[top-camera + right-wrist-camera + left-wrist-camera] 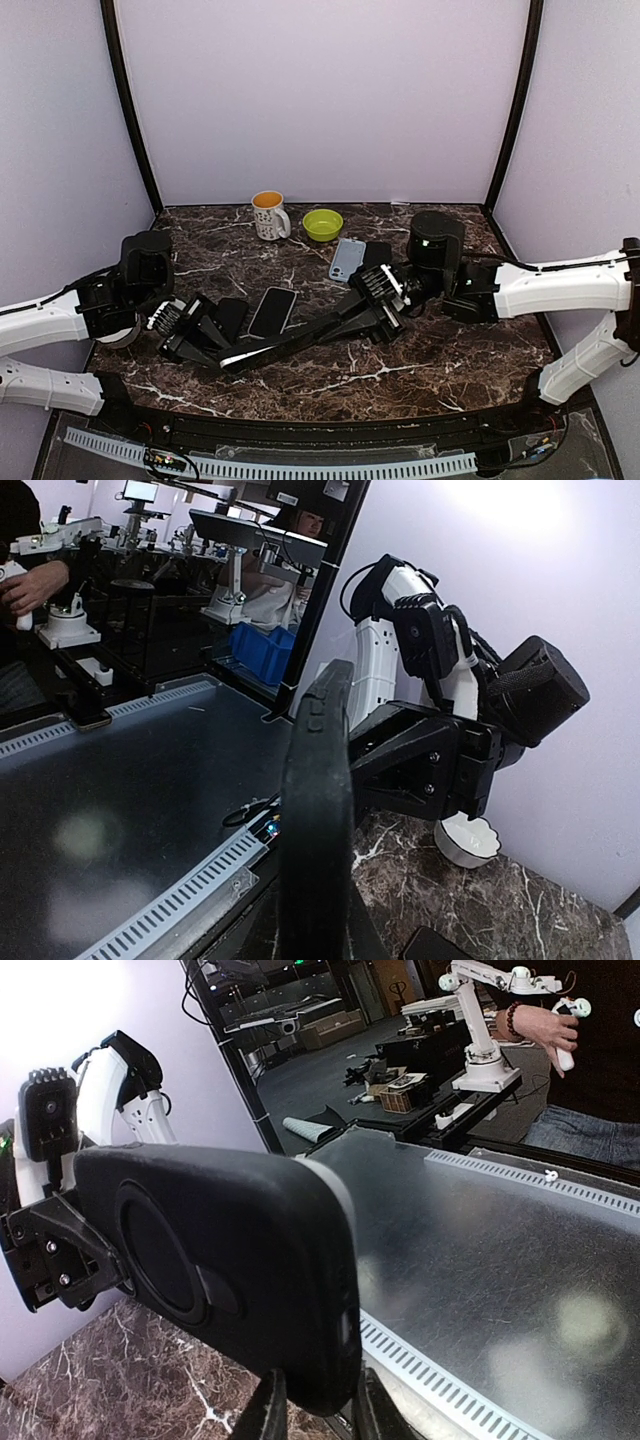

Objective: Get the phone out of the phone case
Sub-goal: Remove the bottom left corner of the phone case.

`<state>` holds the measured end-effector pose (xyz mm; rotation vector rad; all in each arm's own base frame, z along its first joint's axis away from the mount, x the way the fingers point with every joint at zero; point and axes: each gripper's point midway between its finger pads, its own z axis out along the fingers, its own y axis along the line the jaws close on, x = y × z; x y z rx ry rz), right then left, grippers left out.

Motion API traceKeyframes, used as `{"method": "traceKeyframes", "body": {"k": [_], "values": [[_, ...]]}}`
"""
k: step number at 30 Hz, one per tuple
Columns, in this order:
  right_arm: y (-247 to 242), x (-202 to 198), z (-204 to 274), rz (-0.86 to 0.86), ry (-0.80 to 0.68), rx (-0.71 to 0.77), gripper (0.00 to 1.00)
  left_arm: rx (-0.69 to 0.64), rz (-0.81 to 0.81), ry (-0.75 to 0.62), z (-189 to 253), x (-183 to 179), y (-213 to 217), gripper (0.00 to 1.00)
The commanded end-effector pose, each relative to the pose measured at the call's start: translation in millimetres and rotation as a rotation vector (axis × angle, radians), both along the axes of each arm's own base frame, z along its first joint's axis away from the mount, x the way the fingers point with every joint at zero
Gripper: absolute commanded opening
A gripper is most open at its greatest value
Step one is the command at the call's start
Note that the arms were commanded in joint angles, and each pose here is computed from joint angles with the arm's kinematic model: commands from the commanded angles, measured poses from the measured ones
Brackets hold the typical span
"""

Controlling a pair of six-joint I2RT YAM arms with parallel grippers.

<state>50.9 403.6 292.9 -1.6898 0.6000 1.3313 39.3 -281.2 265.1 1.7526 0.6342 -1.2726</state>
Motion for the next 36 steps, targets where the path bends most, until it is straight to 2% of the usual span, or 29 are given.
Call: {"method": "traceKeyframes", "body": {"k": [1, 12, 19, 21, 25, 29, 36], "values": [[-10, -31, -7, 0.197, 0.042, -0.061, 0.00, 0.018, 0.033, -0.024, 6, 8, -7, 0.21], [-13, -38, -15, 0.260, 0.061, -0.122, 0.00, 0.050, 0.054, -0.040, -2, 10, -11, 0.19], [-11, -35, -16, 0.221, 0.023, -0.108, 0.00, 0.053, 0.064, -0.042, -3, 11, -12, 0.20], [-10, -31, -17, 0.178, -0.001, -0.097, 0.00, 0.053, 0.069, -0.044, -2, 11, -12, 0.26], [-10, -21, -16, 0.090, -0.043, -0.074, 0.00, 0.058, 0.085, -0.046, -3, 13, -12, 0.49], [-15, -8, -17, -0.012, -0.077, -0.068, 0.00, 0.059, 0.107, -0.061, -3, 16, -12, 0.54], [-38, 24, -19, -0.289, -0.145, -0.048, 0.00, 0.069, 0.178, -0.098, -5, 27, -15, 0.56]]}}
